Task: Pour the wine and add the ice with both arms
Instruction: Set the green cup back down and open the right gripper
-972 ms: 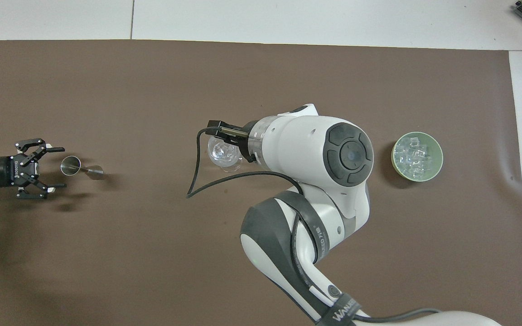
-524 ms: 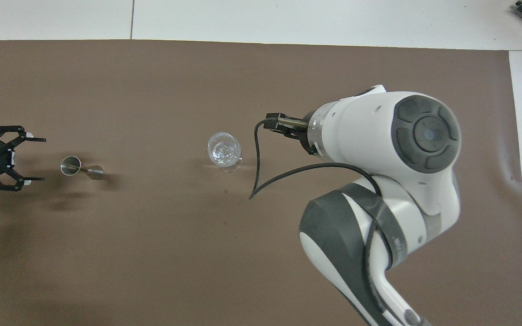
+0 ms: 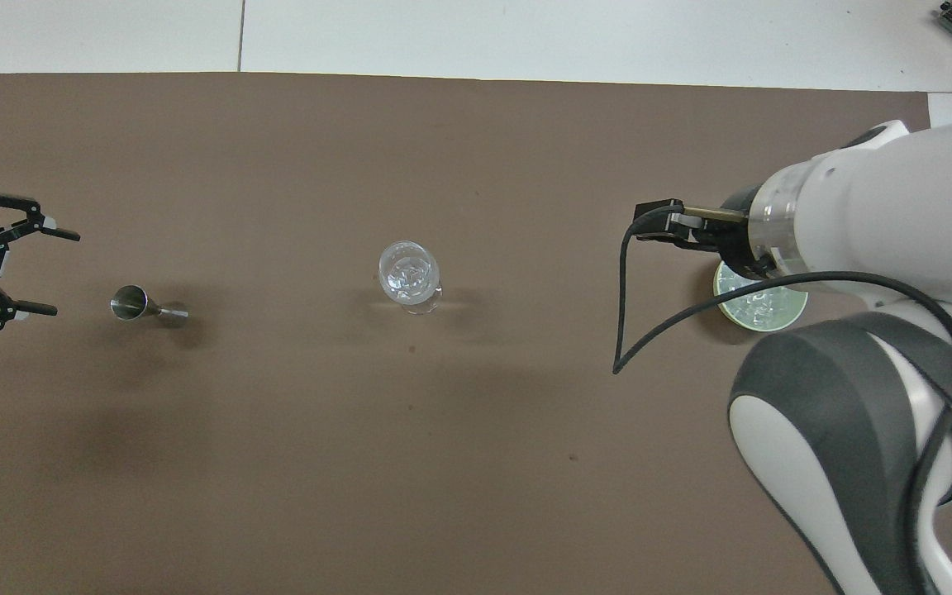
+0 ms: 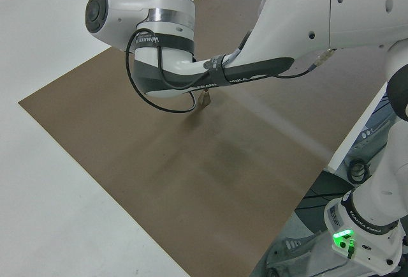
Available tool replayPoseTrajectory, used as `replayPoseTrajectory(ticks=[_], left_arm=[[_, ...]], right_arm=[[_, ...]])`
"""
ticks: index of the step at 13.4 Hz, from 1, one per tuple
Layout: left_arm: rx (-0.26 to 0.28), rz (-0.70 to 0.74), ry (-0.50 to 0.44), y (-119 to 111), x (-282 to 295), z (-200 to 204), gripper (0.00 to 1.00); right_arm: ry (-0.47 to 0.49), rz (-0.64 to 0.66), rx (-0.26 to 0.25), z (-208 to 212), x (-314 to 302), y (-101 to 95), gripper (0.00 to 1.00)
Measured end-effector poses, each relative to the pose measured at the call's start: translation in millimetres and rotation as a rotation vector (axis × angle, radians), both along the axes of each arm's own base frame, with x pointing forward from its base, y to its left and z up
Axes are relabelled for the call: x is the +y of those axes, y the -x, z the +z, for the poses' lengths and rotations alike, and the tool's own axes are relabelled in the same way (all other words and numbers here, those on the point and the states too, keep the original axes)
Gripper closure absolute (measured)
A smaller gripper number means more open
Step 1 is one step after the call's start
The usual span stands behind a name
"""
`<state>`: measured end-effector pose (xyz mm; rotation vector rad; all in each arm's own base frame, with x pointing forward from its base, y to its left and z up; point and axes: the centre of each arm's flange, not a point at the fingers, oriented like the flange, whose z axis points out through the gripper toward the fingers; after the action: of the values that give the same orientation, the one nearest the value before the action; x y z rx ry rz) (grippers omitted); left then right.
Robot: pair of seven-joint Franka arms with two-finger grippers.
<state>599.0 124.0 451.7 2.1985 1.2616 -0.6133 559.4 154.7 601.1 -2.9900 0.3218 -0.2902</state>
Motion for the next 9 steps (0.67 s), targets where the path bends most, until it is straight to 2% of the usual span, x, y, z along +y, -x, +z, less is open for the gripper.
replayPoseTrajectory(ticks=[4, 7, 9], left_arm=[[-0.083, -0.107, -0.128, 2, -33, 45, 0.00], [-0.160, -0.219, -0.235, 5, -51, 77, 0.00], [-0.212, -0.304, -0.345, 13, -75, 109, 0.00]], right_arm=[[0.093, 0.010, 0.018, 15, -34, 3.7, 0.00], [0.120, 0.047, 0.058, 34, -71, 7.9, 0.00], [0.130, 0.061, 0.089, 39, -94, 11.6, 0.00]])
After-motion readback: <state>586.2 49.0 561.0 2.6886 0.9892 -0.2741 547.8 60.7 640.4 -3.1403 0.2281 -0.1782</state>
